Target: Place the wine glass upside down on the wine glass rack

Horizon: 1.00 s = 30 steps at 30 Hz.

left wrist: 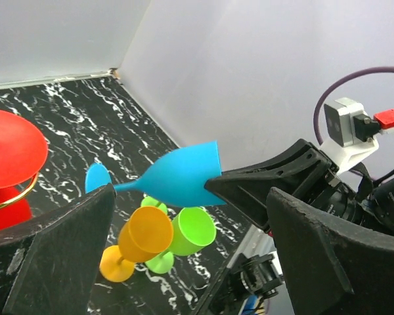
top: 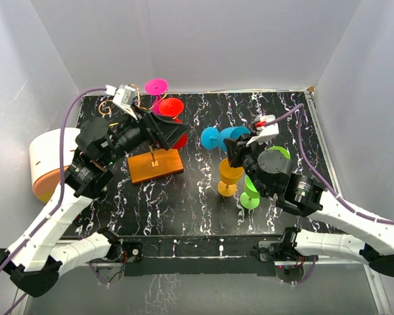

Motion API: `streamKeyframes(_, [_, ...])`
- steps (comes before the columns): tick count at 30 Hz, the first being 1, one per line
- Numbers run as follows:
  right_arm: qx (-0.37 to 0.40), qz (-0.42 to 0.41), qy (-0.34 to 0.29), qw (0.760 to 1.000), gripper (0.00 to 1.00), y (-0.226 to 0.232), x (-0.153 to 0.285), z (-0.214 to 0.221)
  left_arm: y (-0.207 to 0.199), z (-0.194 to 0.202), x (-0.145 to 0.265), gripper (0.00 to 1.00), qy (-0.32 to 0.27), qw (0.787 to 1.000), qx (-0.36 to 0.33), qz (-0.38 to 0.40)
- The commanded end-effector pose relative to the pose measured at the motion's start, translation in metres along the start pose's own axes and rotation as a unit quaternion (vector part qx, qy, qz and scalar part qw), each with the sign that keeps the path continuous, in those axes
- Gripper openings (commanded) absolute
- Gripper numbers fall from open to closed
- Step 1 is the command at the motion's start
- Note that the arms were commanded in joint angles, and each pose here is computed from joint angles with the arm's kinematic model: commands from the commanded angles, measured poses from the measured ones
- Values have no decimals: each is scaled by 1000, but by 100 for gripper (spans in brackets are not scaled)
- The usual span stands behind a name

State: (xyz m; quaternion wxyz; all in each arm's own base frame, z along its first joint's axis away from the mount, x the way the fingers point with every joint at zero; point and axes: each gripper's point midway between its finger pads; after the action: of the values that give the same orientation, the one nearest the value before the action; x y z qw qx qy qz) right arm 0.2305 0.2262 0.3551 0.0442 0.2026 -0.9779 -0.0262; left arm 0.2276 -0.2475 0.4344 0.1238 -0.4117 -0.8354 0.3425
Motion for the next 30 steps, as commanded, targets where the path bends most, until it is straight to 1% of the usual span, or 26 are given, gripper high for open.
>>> streamKeyframes(1, [-26,91,-86,992,0,-33,5,-59,-18,-11,-18,98,-11,997,64,33])
streamKeyframes(5, [-45,117,-140,982,0,-45,11,-88,-18,-18,-38,97,-29,991,123,41])
streamKeyframes(8, [-87,122,-194,970,0,-52,20,-113,-11,-27,-53,94,-52,986,158,30])
streamKeyframes(10, [-118,109,-232,959,0,-52,26,-132,-9,-34,-61,92,-68,981,179,25])
streamKeyframes(12, [-144,90,-264,949,0,-48,31,-147,-12,-41,-68,90,-81,977,196,36])
streamKeyframes(15, [-179,63,-298,935,0,-42,36,-164,-21,-52,-76,86,-94,971,212,63])
streamKeyframes(17, [-204,47,-317,925,0,-38,39,-173,-22,-56,-84,83,-96,969,219,64])
streamKeyframes(19, [-224,30,-330,916,0,-33,40,-178,-24,-59,-91,83,-93,968,225,64])
streamKeyframes(24, [-257,4,-345,903,0,-23,37,-179,-37,-65,-100,81,-99,954,255,120])
streamKeyframes(30, [-268,-5,-356,895,0,-19,35,-179,-29,-66,-106,77,-110,941,300,111])
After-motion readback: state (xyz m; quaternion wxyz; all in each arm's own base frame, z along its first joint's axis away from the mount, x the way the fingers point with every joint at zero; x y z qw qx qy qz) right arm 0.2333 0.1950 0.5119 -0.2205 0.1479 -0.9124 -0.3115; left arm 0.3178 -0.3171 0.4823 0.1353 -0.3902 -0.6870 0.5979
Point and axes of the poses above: each gripper's point midway between its finger pads, its own x axis back along the fingers, its own y axis along the line the jaws close on, z = x × y, and after that the axes turned 12 degrees about x, right-handed
